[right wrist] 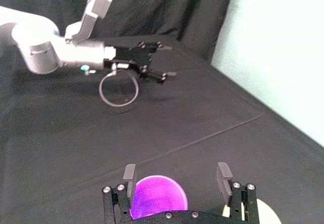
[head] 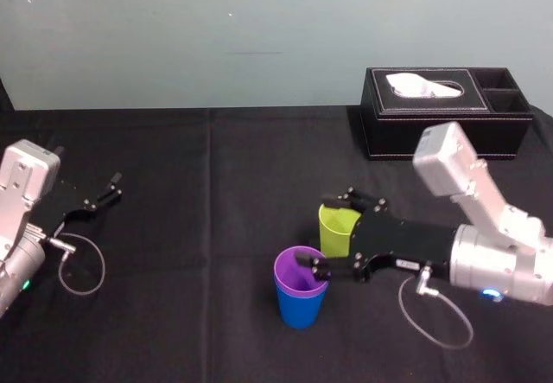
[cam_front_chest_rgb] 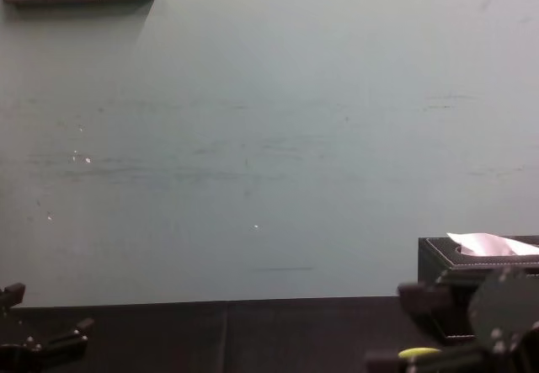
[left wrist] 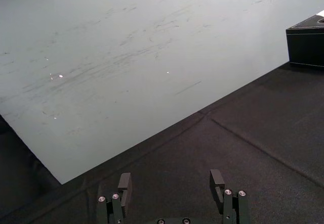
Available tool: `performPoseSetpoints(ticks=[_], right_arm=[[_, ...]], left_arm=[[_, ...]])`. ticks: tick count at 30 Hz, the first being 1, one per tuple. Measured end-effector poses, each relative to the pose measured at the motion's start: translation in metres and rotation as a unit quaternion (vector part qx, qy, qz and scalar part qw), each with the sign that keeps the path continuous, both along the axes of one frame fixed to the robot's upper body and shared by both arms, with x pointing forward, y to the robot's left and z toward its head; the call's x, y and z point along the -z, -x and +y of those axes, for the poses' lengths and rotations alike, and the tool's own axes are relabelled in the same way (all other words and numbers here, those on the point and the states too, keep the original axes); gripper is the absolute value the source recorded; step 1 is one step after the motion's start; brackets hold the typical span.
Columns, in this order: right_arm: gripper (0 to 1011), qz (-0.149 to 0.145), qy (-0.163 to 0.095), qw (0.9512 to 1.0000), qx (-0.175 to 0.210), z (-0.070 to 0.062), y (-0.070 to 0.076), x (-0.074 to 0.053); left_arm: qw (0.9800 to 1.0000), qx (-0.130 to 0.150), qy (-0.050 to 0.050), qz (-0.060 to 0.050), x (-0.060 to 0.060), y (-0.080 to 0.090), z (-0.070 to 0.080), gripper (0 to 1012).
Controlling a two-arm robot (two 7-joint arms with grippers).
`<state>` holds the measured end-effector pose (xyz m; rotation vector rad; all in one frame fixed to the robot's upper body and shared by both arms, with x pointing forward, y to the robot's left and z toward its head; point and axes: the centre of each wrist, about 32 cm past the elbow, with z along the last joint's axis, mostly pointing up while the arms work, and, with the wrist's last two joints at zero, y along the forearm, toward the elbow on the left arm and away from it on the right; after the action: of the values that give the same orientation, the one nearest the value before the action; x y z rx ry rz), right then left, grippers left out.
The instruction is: Stack the three plastic cups sequentially using one hand.
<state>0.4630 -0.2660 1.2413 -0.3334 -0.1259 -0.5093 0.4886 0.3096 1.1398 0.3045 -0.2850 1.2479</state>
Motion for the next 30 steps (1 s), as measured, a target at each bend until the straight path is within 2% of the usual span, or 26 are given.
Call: performPoseSetpoints(ticks=[8, 14, 15, 23, 30], right_arm=[[1003, -0.021, -0.016, 0.9991, 0.034, -0.026, 0.001, -0.015], [1003, -0.022, -0.014, 0.9978, 0.061, -0.047, 0.004, -0.016], [1003, -0.019, -0.013, 0.9975, 0.067, -0.053, 0.005, -0.015], [1003, 0.000, -0.008, 0.9957, 0.092, -0.072, 0.011, 0.000], [1003, 0.027, -0.007, 0.9934, 0.111, -0.080, 0.013, 0.020]], left_arm=[[1.0000, 0.000, 0.000, 0.000, 0.000, 0.000, 0.000, 1010], [1.0000, 0.000, 0.000, 0.000, 0.000, 0.000, 0.000, 1010], [1.0000, 0.000, 0.000, 0.000, 0.000, 0.000, 0.000, 1010], [1.0000, 0.000, 0.000, 0.000, 0.000, 0.000, 0.000, 1010], [1.0000, 0.000, 0.000, 0.000, 0.000, 0.000, 0.000, 1010]])
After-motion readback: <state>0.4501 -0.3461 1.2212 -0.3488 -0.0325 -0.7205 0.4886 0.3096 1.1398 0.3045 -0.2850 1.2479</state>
